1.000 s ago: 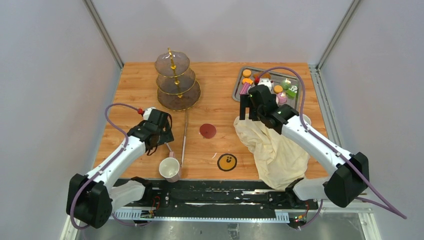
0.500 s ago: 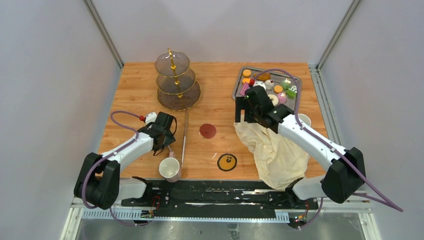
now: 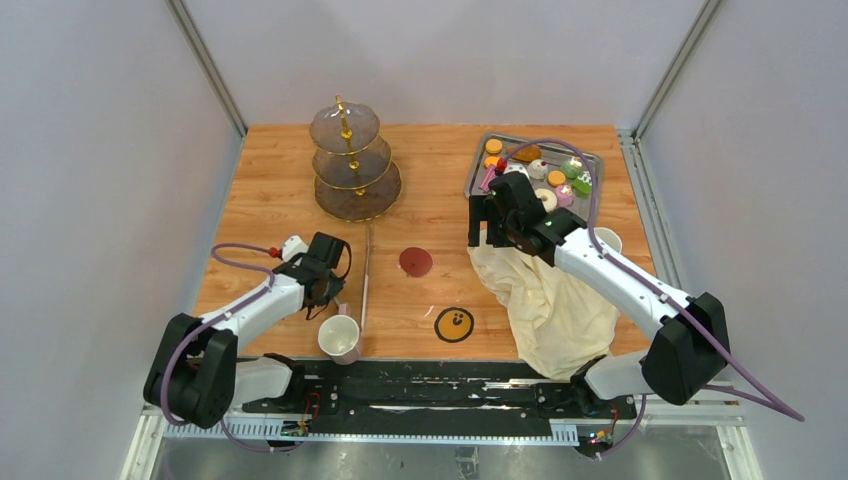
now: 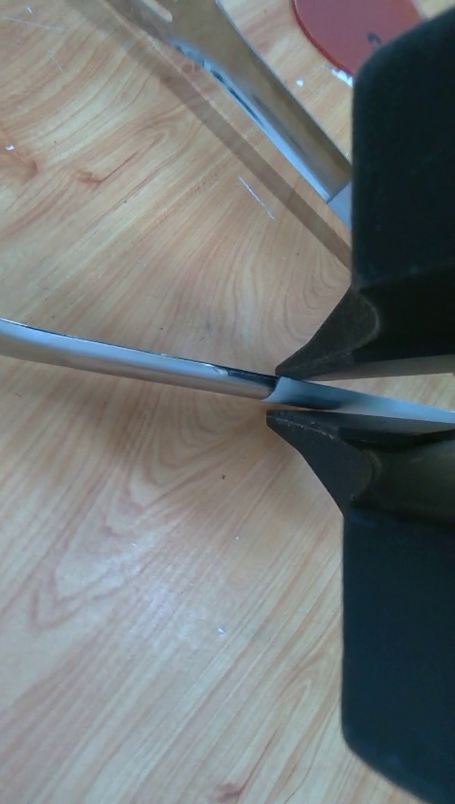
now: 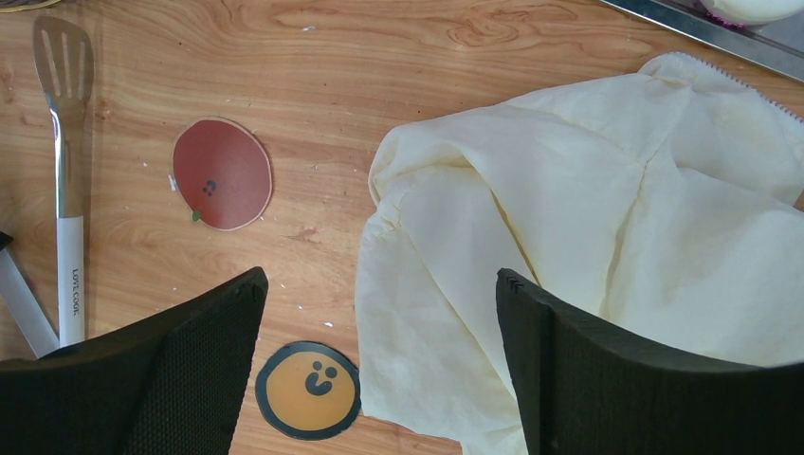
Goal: Serve the afternoon tea
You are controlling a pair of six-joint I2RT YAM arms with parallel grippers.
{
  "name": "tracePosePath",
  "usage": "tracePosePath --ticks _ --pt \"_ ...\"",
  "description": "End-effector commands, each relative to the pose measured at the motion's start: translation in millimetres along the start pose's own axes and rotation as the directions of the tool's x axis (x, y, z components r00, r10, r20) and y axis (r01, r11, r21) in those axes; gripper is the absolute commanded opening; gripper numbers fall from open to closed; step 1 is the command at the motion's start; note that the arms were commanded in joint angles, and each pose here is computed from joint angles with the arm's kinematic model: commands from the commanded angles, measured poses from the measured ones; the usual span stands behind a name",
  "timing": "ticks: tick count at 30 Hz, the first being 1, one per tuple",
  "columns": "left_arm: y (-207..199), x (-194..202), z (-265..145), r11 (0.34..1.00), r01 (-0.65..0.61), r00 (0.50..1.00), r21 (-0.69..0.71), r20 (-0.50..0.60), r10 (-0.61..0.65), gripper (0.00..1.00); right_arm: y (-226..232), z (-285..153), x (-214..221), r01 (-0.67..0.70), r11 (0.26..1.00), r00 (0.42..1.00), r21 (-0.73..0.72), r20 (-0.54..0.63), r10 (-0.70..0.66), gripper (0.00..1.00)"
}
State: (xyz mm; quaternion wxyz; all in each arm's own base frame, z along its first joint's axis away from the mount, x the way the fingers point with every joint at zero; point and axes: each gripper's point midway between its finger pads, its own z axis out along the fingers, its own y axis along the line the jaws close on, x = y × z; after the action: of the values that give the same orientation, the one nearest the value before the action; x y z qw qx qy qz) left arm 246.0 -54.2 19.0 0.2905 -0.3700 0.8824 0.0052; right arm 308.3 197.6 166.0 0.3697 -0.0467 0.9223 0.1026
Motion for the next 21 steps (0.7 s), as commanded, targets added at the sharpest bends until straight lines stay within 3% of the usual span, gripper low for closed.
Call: tracePosePath --ticks 1,6,10,16,21 --pt "4 -7 -5 0.992 0.126 0.991 0.009 0.040 -0.127 0.20 8 2 7 0.021 1.000 1.000 -0.019 -0.022 -0.021 0.88" --pt "-1 -10 -13 0.976 0.207 0.977 0.062 0.047 -0.210 0.10 10 3 8 0.024 0.999 0.999 -0.030 -0.031 -0.025 0.88" --pt "-16 -12 -18 0.965 0.218 0.974 0.149 0.032 -0.225 0.10 17 3 7 0.020 0.998 0.999 -0.052 -0.032 -0.022 0.88" --pt "-38 -1 -21 0.963 0.145 0.989 0.225 -0.049 -0.137 0.52 62 9 12 0.030 0.986 0.999 -0.162 -0.024 -0.034 0.87" --pt "-43 -3 -32 0.963 0.086 0.996 0.255 -0.055 -0.075 0.65 108 21 30 0.084 0.970 0.995 -0.226 -0.038 -0.095 0.87"
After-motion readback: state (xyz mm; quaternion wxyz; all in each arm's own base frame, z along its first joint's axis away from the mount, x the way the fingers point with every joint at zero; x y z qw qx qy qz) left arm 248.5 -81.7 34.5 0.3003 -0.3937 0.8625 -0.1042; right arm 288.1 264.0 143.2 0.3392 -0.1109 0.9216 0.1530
